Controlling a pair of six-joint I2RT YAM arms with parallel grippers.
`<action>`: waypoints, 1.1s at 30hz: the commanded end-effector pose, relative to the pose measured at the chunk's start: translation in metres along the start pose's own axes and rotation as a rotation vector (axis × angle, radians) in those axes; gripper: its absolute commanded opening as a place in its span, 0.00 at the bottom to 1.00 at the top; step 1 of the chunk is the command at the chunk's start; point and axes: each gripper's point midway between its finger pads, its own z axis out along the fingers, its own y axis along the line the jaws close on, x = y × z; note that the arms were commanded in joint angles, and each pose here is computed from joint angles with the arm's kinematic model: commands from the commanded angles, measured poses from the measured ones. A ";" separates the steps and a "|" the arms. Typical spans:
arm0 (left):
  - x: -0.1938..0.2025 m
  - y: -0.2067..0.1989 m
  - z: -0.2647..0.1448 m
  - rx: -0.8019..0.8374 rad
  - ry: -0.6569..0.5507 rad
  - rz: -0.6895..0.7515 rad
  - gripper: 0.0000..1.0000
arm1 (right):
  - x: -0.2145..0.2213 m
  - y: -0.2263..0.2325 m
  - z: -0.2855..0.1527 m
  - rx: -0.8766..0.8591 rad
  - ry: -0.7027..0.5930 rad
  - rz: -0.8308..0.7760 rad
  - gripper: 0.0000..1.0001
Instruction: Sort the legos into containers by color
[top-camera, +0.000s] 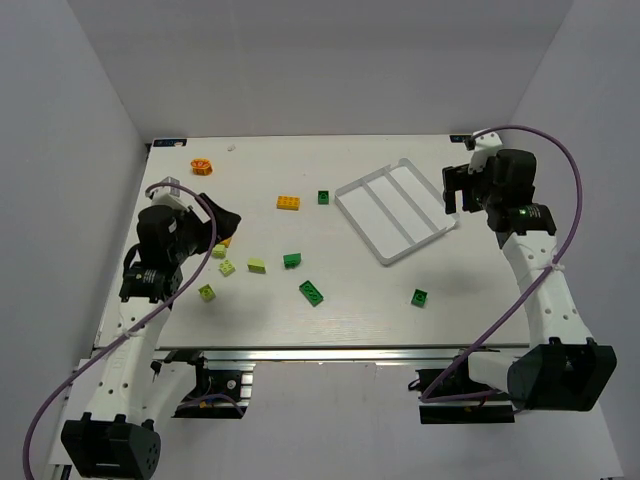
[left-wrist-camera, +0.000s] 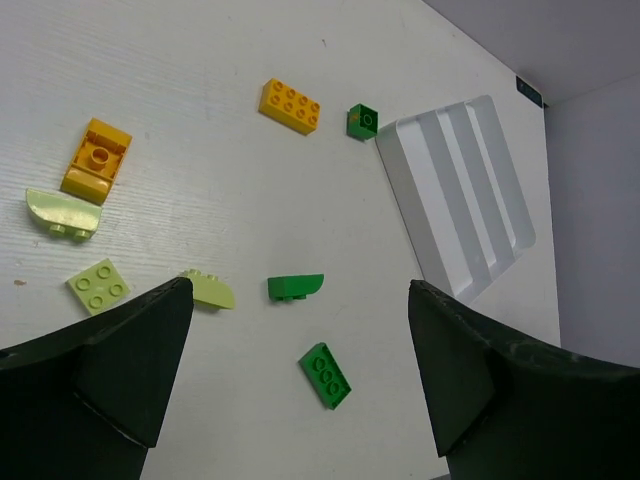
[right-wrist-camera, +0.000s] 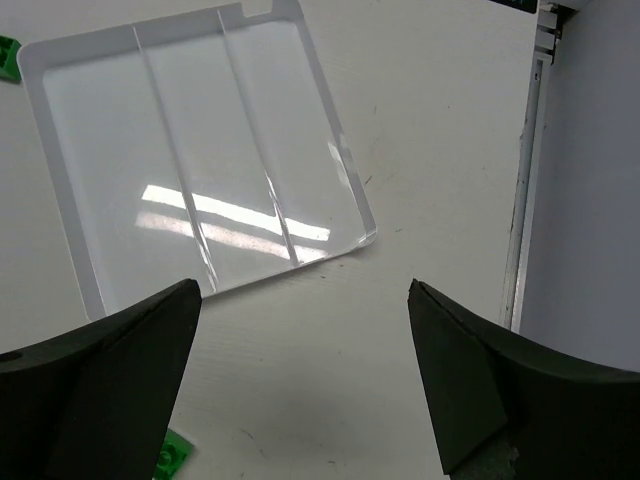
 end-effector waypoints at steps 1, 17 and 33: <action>-0.009 -0.013 0.000 0.037 -0.010 -0.006 0.98 | -0.001 0.007 0.004 -0.053 -0.005 -0.055 0.89; -0.019 0.044 0.073 -0.239 -0.043 -0.141 0.64 | 0.013 0.101 0.002 -0.689 -0.051 -0.408 0.89; -0.072 0.128 0.196 -0.539 -0.264 -0.163 0.85 | 0.014 0.143 0.024 -0.821 -0.129 -0.324 0.75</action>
